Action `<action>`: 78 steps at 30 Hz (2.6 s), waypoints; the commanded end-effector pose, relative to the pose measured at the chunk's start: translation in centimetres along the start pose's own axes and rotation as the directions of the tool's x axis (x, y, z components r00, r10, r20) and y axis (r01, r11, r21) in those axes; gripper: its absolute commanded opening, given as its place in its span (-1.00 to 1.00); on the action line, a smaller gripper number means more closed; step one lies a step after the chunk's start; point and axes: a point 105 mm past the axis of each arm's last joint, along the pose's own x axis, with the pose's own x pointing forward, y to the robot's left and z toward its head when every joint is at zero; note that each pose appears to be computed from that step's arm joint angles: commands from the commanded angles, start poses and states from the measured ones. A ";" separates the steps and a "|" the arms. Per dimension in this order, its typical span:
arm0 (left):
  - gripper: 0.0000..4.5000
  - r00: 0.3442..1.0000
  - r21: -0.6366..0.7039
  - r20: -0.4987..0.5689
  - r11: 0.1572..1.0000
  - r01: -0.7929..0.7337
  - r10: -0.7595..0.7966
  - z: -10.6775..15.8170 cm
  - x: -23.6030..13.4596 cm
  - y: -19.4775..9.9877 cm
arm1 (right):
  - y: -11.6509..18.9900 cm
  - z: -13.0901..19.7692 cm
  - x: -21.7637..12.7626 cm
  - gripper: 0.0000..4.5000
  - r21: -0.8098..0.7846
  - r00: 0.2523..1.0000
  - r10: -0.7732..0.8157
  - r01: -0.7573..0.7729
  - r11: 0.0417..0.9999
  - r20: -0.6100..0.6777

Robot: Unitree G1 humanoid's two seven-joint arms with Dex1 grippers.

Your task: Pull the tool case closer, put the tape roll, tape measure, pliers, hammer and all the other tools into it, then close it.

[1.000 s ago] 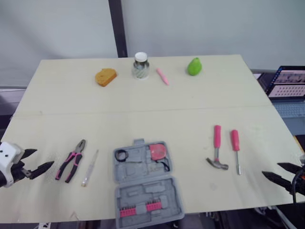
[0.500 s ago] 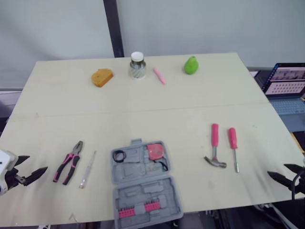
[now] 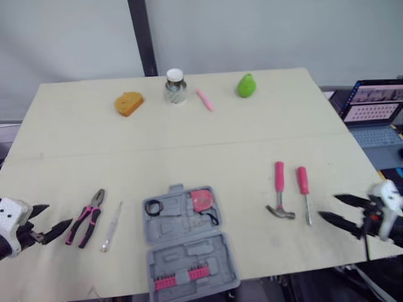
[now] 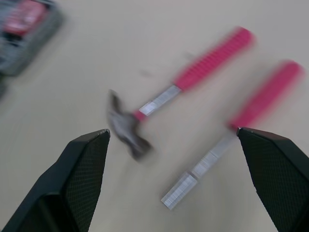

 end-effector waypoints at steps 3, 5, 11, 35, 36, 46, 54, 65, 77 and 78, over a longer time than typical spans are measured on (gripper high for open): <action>1.00 0.998 -0.064 0.050 0.998 -0.027 0.030 0.7 0.9 -1.1 | 5.3 6.2 5.7 0.98 -0.161 0.965 0.249 -0.234 0.959 0.081; 1.00 0.998 -0.076 0.049 0.996 -0.035 0.039 0.3 1.3 -1.6 | 6.7 8.5 7.5 0.98 -0.227 0.939 0.326 -0.297 0.928 0.106; 1.00 0.998 -0.100 0.043 0.994 -0.051 0.055 -0.8 2.4 -3.0 | 8.4 12.6 10.8 0.98 -0.346 0.898 0.422 -0.358 0.867 0.127; 0.76 0.991 -0.156 -0.121 0.985 -0.079 0.060 -5.3 4.4 -3.3 | 9.3 14.3 11.2 1.00 -0.415 0.879 0.465 -0.385 0.824 0.108; 0.63 0.991 -0.157 -0.123 0.984 -0.080 0.060 -5.4 4.4 -3.4 | 9.3 14.3 11.2 1.00 -0.414 0.879 0.465 -0.385 0.825 0.108; 0.15 0.992 -0.134 -0.118 0.989 -0.056 0.040 -5.4 4.6 -3.5 | 9.1 14.3 11.3 1.00 -0.412 0.880 0.462 -0.381 0.828 0.114; 0.15 0.981 0.134 0.086 0.977 0.164 -0.177 6.2 5.6 -3.4 | 8.3 15.3 11.0 1.00 -0.448 0.899 0.421 -0.329 0.831 0.122; 0.15 0.710 0.533 -0.141 0.551 0.642 -0.690 14.9 10.3 -15.4 | 7.9 15.2 13.4 1.00 -0.500 0.932 0.350 -0.347 0.794 -0.090; 0.15 0.619 0.555 -0.160 0.448 0.701 -0.769 15.6 11.3 -19.1 | 9.9 13.4 15.9 1.00 -0.495 0.905 0.337 -0.425 0.758 -0.261; 0.15 0.615 0.552 -0.160 0.447 0.704 -0.772 15.5 11.3 -19.2 | 10.0 13.3 16.1 1.00 -0.494 0.903 0.337 -0.428 0.757 -0.265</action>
